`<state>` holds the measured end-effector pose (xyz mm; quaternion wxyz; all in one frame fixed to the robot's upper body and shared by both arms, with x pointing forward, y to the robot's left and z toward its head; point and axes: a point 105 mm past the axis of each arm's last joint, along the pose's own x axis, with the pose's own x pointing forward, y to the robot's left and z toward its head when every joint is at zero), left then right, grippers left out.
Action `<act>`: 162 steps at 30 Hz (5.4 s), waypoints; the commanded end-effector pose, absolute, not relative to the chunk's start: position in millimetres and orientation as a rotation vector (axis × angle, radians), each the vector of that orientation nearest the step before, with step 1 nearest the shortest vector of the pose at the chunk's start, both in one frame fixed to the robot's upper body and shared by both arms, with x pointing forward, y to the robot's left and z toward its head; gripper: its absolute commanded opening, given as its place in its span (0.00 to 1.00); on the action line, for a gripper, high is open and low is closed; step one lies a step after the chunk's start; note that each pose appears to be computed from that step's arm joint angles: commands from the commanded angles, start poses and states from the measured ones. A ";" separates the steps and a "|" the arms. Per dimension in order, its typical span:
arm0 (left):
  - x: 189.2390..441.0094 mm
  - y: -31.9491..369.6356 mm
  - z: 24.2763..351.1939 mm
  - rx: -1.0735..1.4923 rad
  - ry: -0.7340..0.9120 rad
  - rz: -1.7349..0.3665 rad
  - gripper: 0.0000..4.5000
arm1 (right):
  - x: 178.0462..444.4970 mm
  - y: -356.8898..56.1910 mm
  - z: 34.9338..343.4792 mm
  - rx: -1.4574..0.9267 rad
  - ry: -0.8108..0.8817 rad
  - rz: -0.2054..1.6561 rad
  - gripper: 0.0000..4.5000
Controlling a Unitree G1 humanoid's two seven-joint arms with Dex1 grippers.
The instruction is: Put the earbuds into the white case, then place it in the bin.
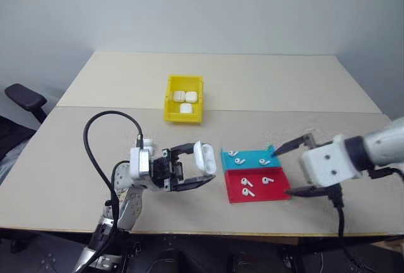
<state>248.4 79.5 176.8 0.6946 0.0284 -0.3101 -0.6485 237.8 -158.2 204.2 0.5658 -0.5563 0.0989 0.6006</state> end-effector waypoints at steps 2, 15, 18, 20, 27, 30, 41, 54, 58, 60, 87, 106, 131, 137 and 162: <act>242.7 84.0 171.7 0.102 -0.703 -1.412 0.62 | 252.5 -142.9 195.2 -1.344 0.256 1.396 1.00; 239.5 93.3 166.5 0.135 -0.673 -1.340 0.62 | 257.8 -116.5 172.6 -1.105 0.471 1.338 0.57; 238.5 94.0 162.1 0.169 -0.668 -1.361 0.62 | 258.0 -111.5 163.1 -1.064 0.517 1.302 0.57; 237.3 93.1 161.6 0.170 -0.666 -1.367 0.62 | 261.0 -107.6 157.9 -1.020 0.543 1.255 0.57; 236.0 90.3 161.4 0.168 -0.658 -1.376 0.62 | 263.4 -103.4 148.8 -0.952 0.614 1.155 0.57; 237.5 89.6 162.5 0.171 -0.656 -1.378 0.62 | 260.7 -102.2 144.0 -0.936 0.637 1.143 0.57; 240.7 87.4 164.9 0.166 -0.655 -1.373 0.62 | 259.1 -105.9 134.9 -0.870 0.705 1.095 0.57; 239.7 87.3 163.9 0.170 -0.635 -1.370 0.62 | 260.5 -108.0 121.9 -0.827 0.754 1.089 0.57; 240.2 87.2 162.7 0.174 -0.631 -1.367 0.62 | 262.5 -109.1 118.8 -0.819 0.763 1.077 0.57; 240.1 87.2 162.0 0.175 -0.629 -1.367 0.62 | 264.3 -109.9 118.1 -0.809 0.766 1.069 0.57; 238.5 87.4 157.1 0.159 -0.602 -1.357 0.62 | 266.2 -111.5 122.5 -0.798 0.767 1.063 0.57; 236.5 85.3 155.3 0.161 -0.599 -1.351 0.62 | 269.6 -112.7 125.7 -0.743 0.778 1.066 0.57; 238.0 84.3 155.6 0.183 -0.578 -1.331 0.62 | 268.9 -112.7 114.7 -0.789 0.773 1.076 0.44; 239.0 84.2 156.2 0.186 -0.579 -1.326 0.62 | 270.0 -112.9 114.1 -0.788 0.773 1.070 0.44; 240.2 84.3 155.5 0.193 -0.575 -1.317 0.62 | 269.6 -112.0 109.8 -0.807 0.773 1.069 0.25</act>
